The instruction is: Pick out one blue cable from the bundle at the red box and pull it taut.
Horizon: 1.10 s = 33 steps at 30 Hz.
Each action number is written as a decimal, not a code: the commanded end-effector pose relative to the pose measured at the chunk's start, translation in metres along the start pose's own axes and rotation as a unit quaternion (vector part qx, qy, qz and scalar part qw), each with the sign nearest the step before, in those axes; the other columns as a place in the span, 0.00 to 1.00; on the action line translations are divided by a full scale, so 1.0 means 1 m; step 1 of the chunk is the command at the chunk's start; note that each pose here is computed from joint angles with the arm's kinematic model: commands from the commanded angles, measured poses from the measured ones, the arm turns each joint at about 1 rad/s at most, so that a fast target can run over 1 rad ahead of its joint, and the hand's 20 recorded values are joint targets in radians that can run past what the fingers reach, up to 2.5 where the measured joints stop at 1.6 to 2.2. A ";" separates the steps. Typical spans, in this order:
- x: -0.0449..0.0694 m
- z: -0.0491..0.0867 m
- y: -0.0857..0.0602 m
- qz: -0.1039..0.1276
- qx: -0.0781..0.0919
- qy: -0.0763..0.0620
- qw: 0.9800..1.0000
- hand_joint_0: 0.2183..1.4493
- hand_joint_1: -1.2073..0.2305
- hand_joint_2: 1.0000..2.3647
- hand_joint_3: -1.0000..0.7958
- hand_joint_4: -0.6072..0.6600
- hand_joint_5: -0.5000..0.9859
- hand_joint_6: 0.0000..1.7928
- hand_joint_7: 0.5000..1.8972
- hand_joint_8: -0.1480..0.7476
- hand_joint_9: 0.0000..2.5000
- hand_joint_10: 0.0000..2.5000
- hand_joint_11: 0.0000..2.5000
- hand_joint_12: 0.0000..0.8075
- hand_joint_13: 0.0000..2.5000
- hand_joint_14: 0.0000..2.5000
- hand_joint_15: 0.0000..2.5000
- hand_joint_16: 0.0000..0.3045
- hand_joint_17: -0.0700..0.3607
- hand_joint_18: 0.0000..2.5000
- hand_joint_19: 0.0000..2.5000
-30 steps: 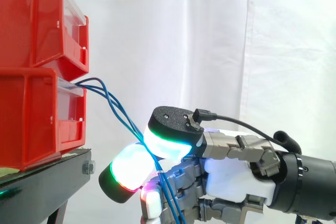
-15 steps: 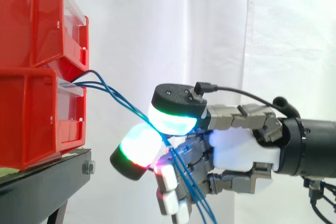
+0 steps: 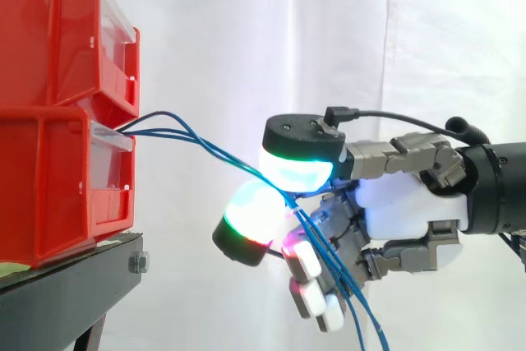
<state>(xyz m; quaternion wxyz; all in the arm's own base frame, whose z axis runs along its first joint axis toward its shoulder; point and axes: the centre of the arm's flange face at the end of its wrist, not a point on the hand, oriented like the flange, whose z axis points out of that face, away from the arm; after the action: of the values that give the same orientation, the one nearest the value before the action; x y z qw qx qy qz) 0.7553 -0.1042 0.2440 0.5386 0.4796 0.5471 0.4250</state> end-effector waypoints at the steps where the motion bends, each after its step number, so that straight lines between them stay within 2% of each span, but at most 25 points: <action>1: 0.000 -0.002 0.000 0.000 0.012 0.001 1.000 0.39 0.31 0.01 0.42 0.44 0.23 0.54 0.31 0.49 0.43 0.01 0.29 0.45 0.41 0.01 0.22 0.17 0.43 0.35 0.25; 7: 0.000 -0.002 0.000 0.011 0.015 -0.008 1.000 0.41 0.30 0.01 0.37 0.42 0.23 0.54 0.32 0.49 0.44 0.01 0.28 0.45 0.42 0.01 0.22 0.16 0.42 0.36 0.25; 11: 0.003 -0.001 0.002 0.015 0.014 -0.006 1.000 0.42 0.30 0.01 0.34 0.42 0.23 0.54 0.32 0.49 0.44 0.01 0.29 0.45 0.42 0.01 0.23 0.16 0.42 0.36 0.25; 18: 0.004 -0.001 0.004 0.020 0.015 -0.010 1.000 0.43 0.30 0.00 0.28 0.40 0.24 0.54 0.33 0.48 0.44 0.01 0.29 0.44 0.42 0.01 0.23 0.16 0.42 0.36 0.24; 33: 0.007 -0.001 0.005 0.032 0.016 -0.007 0.999 0.42 0.27 0.00 0.28 0.39 0.24 0.53 0.33 0.48 0.46 0.01 0.29 0.44 0.43 0.01 0.23 0.16 0.42 0.37 0.24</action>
<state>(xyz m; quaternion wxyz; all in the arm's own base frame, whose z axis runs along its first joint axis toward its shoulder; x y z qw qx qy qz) 0.7553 -0.0970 0.2472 0.5227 0.5069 0.5355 0.4278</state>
